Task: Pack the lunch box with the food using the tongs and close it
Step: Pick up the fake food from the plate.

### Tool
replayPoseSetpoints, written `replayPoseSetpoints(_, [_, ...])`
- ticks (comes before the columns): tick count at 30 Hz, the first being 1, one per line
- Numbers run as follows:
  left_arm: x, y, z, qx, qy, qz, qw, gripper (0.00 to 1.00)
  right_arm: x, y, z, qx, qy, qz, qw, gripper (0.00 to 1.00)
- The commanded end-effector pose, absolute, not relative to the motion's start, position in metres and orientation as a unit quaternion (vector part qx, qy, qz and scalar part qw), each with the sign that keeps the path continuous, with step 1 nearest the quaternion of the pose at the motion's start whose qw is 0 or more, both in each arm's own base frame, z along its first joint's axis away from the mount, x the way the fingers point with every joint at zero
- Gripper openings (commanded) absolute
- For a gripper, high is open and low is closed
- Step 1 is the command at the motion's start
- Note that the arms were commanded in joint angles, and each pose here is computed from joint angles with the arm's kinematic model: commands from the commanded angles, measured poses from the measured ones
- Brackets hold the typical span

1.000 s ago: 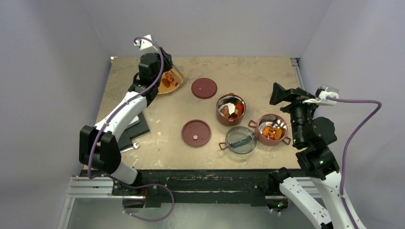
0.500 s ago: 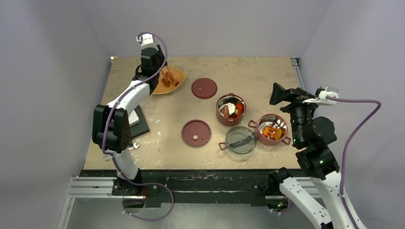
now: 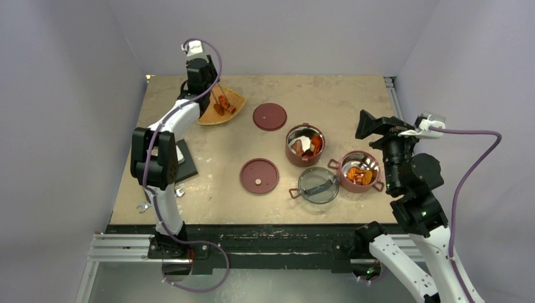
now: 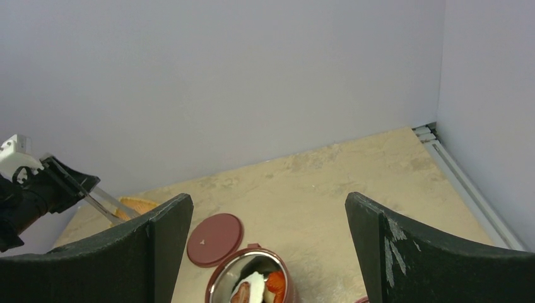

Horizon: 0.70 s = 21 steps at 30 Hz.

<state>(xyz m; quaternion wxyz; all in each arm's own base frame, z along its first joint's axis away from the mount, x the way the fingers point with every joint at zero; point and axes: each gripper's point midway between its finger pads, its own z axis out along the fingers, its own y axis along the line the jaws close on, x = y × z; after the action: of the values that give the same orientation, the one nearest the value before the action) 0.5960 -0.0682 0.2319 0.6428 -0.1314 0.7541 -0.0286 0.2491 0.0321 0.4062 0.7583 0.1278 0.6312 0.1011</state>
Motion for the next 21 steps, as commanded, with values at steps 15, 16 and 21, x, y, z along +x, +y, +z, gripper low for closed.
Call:
replayPoseSetpoints(15, [0.626, -0.062, 0.239, -0.122, 0.739, -0.047, 0.661, 0.38, 0.253, 0.035, 0.410, 0.130, 0.627, 0.111, 0.760, 0.95])
replayPoseSetpoints(16, [0.627, -0.063, 0.239, -0.122, 0.739, -0.048, 0.661, 0.38, 0.253, 0.036, 0.410, 0.130, 0.628, 0.111, 0.759, 0.95])
replayPoseSetpoints(21, [0.633, -0.067, 0.234, -0.117, 0.742, -0.056, 0.657, 0.38, 0.253, 0.036, 0.410, 0.130, 0.628, 0.110, 0.759, 0.95])
